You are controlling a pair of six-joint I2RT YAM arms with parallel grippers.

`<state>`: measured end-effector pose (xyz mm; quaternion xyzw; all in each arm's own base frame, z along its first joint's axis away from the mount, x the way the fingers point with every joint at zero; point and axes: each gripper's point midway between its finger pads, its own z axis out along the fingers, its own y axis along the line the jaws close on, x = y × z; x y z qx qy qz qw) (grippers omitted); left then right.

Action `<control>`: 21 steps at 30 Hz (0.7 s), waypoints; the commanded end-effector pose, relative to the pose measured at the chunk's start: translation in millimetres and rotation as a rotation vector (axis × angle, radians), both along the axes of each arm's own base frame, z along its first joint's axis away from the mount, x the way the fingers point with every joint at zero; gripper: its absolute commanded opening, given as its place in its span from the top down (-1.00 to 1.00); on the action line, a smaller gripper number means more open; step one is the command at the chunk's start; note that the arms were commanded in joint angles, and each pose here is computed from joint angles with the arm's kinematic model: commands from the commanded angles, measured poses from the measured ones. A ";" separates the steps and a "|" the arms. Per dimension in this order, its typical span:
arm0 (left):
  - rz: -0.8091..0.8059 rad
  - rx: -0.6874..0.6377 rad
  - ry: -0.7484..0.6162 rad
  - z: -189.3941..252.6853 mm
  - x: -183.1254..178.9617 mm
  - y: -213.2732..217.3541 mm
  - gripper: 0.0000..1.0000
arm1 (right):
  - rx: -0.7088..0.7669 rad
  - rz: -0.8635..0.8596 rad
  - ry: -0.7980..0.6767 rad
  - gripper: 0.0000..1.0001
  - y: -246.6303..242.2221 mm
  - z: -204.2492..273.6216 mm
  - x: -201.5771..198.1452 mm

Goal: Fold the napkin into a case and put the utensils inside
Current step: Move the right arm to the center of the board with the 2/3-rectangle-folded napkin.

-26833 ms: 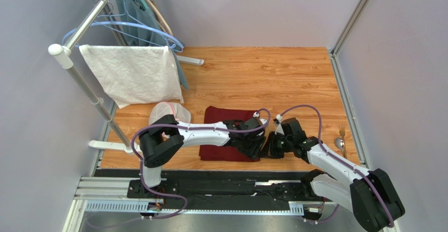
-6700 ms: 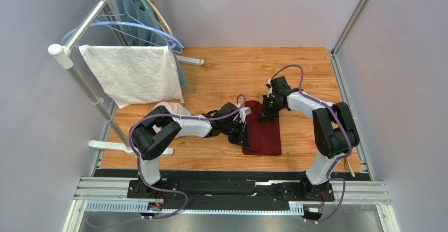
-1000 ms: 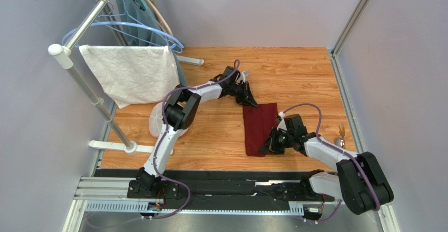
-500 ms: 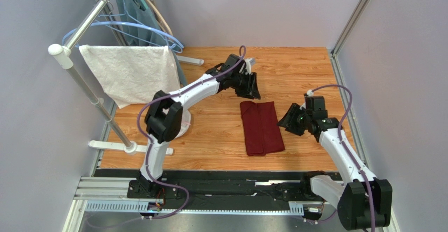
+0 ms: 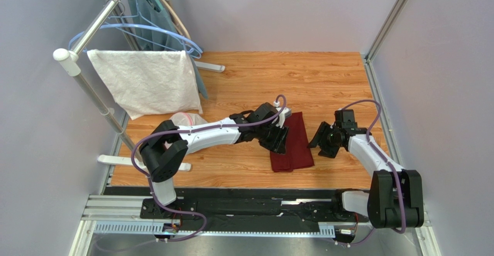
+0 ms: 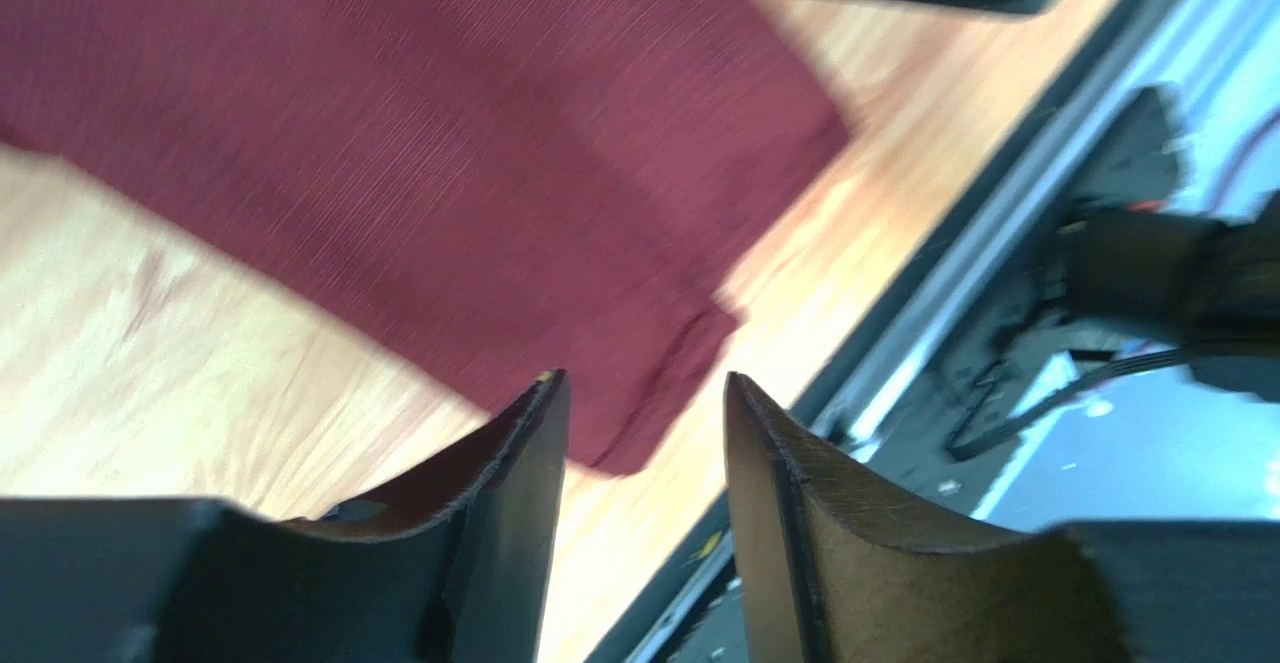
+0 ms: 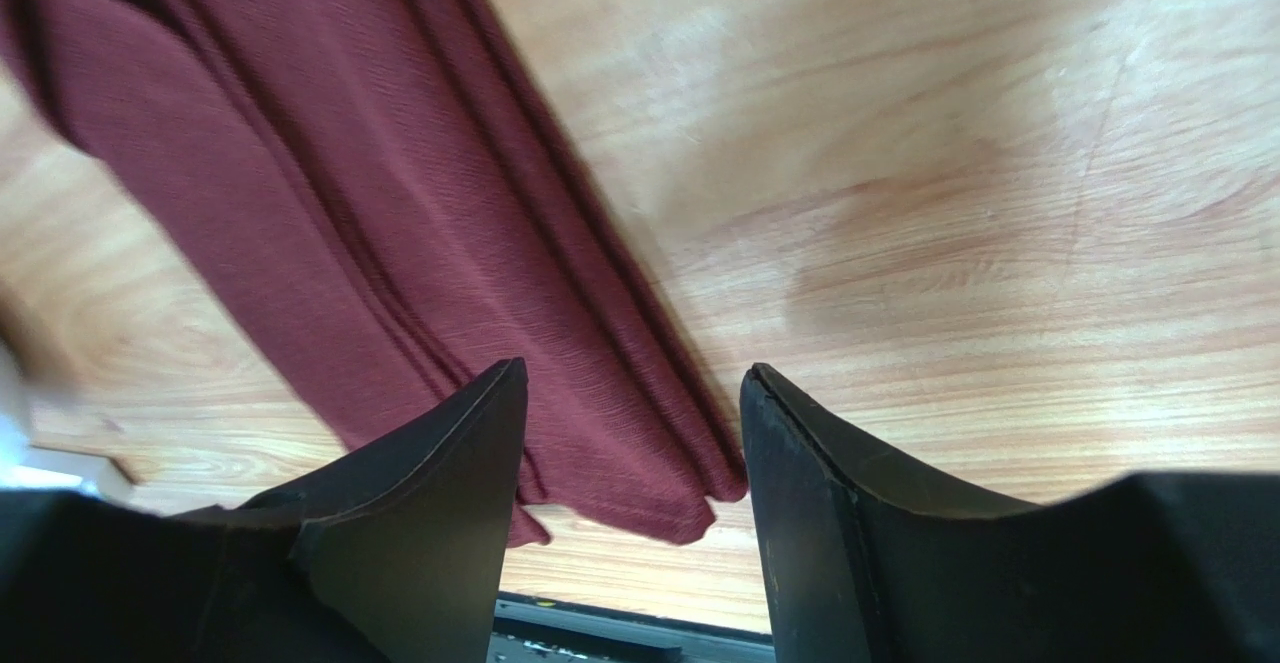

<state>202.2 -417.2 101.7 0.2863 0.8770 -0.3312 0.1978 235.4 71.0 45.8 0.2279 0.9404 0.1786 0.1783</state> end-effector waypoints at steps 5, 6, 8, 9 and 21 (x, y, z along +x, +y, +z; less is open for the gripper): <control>-0.026 -0.120 -0.123 35.7 -6.7 -1.6 -0.25 | 0.033 0.050 0.022 0.03 19.5 -24.6 -6.1; -0.018 -0.116 -0.132 35.9 -6.1 -0.4 -0.25 | 0.043 0.056 0.014 0.07 22.8 -24.7 -6.4; -0.024 -0.102 -0.144 31.4 -9.2 1.0 -0.25 | 0.073 0.066 0.020 0.16 32.2 -24.9 -12.6; -0.017 -0.091 -0.157 29.4 -7.9 1.6 -0.25 | 0.089 0.073 -0.002 0.20 37.2 -20.7 -11.3; 0.031 0.174 -0.375 -2.9 -6.8 0.5 -0.68 | 0.073 0.059 -0.045 0.04 45.7 5.4 -23.8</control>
